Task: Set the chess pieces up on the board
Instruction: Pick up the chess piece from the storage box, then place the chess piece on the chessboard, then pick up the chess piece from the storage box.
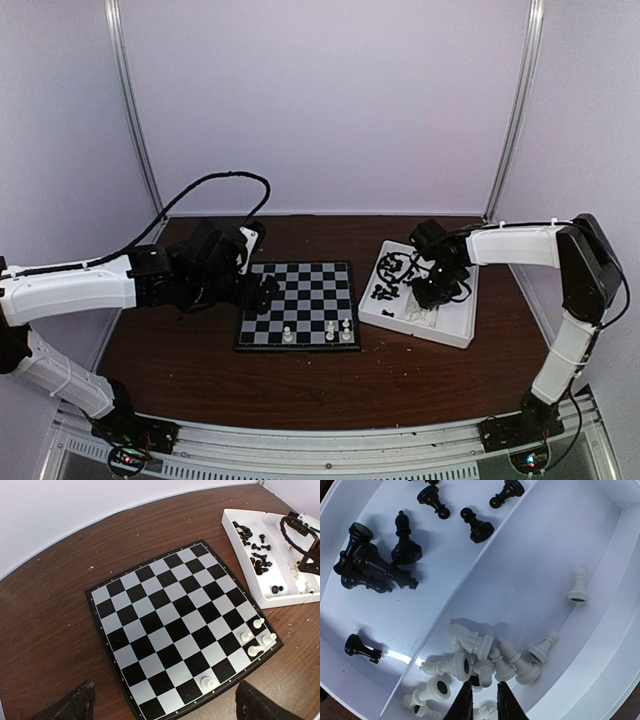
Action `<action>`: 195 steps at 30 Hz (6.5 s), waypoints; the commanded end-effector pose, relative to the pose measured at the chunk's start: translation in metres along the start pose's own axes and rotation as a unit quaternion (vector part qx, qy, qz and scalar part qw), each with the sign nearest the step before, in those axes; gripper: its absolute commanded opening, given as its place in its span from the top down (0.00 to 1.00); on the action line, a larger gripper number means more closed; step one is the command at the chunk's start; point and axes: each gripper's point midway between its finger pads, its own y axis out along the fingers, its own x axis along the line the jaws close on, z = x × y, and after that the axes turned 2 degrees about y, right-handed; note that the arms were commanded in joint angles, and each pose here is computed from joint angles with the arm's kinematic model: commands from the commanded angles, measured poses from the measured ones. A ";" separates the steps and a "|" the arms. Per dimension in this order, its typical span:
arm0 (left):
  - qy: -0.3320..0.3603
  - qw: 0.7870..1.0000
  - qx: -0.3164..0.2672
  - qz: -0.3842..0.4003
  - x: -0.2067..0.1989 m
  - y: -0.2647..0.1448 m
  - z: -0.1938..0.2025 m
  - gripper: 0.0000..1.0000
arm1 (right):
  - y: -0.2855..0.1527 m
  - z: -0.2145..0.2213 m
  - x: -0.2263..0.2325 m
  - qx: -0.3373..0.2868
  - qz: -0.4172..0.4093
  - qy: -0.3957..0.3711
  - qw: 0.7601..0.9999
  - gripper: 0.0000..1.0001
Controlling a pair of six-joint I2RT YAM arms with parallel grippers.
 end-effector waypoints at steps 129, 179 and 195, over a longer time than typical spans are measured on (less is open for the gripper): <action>-0.101 0.994 0.027 -0.035 0.063 0.021 0.030 0.02 | -0.013 -0.012 0.261 0.029 -0.070 -0.320 0.944 0.82; -0.098 0.992 -0.021 -0.083 0.086 -0.006 0.008 0.02 | -0.017 -0.029 0.018 0.009 0.016 -0.092 0.996 0.76; -0.102 0.991 -0.015 -0.086 0.088 -0.003 0.016 0.02 | 0.009 -0.012 0.000 0.059 0.034 -0.101 0.992 0.83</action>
